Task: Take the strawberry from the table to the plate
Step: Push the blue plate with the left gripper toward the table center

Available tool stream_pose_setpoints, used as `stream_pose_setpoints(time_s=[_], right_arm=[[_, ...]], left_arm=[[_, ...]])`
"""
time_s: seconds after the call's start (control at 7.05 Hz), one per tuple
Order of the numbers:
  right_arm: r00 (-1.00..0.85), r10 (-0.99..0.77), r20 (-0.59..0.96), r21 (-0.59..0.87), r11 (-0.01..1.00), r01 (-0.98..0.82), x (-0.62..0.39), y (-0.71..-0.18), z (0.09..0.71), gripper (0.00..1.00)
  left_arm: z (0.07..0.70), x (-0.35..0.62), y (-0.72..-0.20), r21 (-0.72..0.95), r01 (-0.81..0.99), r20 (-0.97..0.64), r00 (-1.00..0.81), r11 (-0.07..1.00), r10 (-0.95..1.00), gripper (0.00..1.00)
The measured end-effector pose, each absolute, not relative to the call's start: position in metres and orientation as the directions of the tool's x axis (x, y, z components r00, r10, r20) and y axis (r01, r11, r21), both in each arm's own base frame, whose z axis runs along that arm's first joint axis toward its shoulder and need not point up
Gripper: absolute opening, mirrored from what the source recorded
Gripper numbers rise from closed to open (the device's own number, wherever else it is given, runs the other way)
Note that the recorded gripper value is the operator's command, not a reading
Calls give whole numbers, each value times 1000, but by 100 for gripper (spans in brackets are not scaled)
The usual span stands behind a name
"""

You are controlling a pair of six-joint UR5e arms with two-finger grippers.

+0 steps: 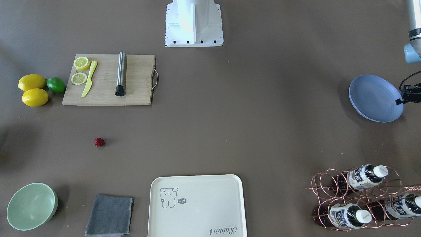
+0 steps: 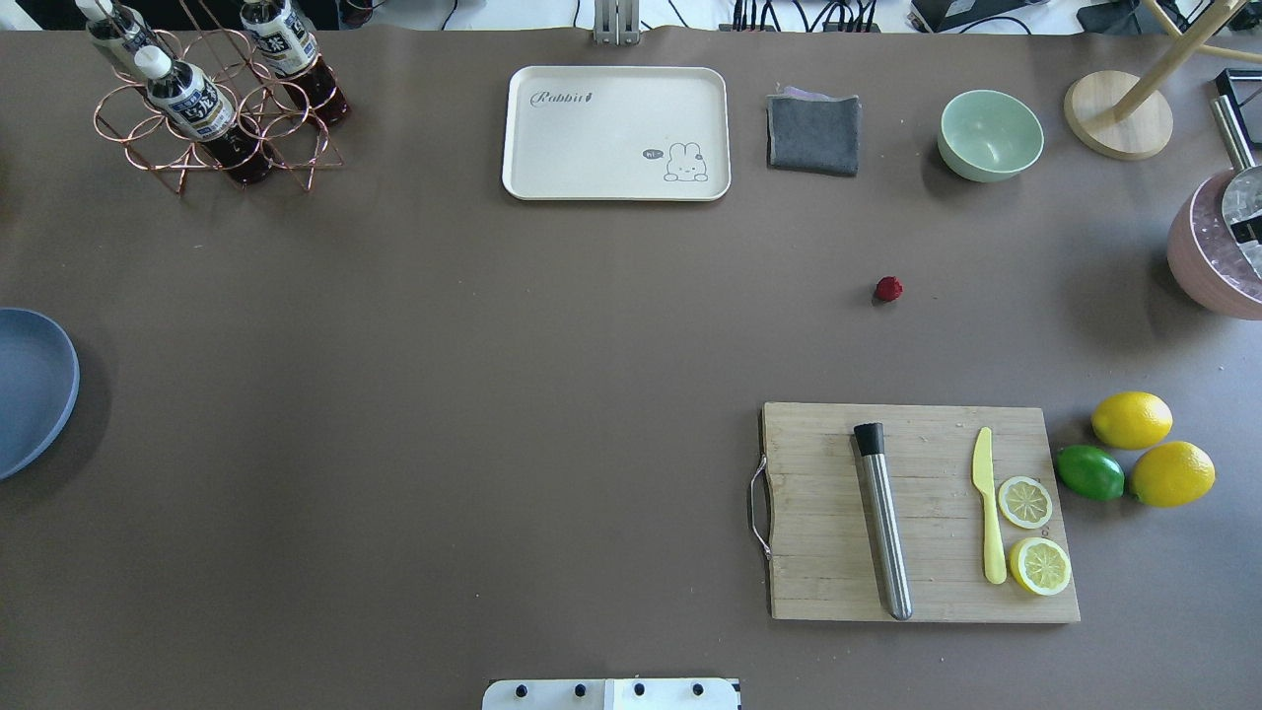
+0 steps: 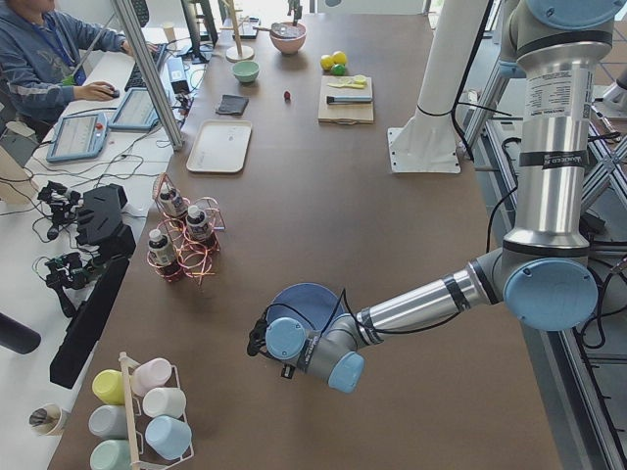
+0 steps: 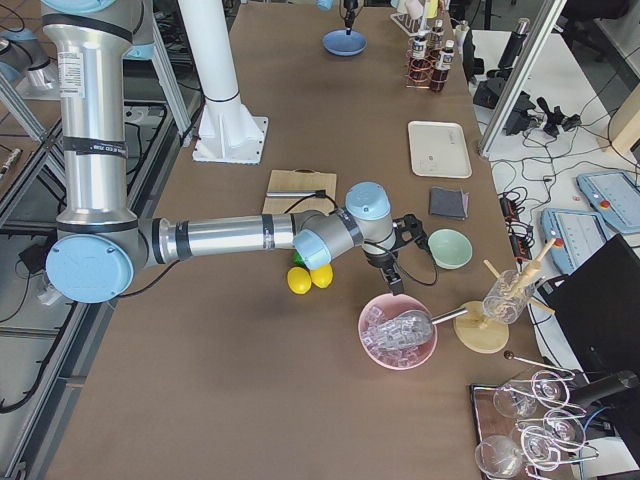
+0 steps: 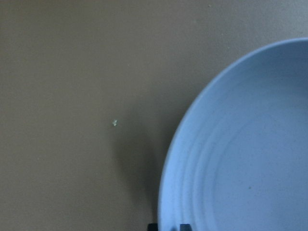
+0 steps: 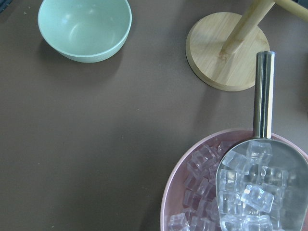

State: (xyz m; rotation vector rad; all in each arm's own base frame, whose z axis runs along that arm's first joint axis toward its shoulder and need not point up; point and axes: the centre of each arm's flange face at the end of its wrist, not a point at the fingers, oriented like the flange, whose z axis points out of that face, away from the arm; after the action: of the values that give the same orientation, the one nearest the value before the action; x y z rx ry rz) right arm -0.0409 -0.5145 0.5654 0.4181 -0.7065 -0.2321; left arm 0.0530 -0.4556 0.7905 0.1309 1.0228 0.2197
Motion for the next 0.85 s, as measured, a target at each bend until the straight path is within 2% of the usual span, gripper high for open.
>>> stream_pose_setpoints(time_s=[0.28,0.57,0.85], right_arm=[[739,-345,579,447,892,66,-41,-515,565,100],[738,-344,581,446,893,65,-41,-514,565,100],[738,-338,585,442,895,60,-41,-515,564,100]], left_arm=[[738,57,-488,175,-61,-886,425,983,184,0],[655,72,-519,126,21,-918,381,992,108,0],[575,131,-531,84,47,-930,362,995,61,0]])
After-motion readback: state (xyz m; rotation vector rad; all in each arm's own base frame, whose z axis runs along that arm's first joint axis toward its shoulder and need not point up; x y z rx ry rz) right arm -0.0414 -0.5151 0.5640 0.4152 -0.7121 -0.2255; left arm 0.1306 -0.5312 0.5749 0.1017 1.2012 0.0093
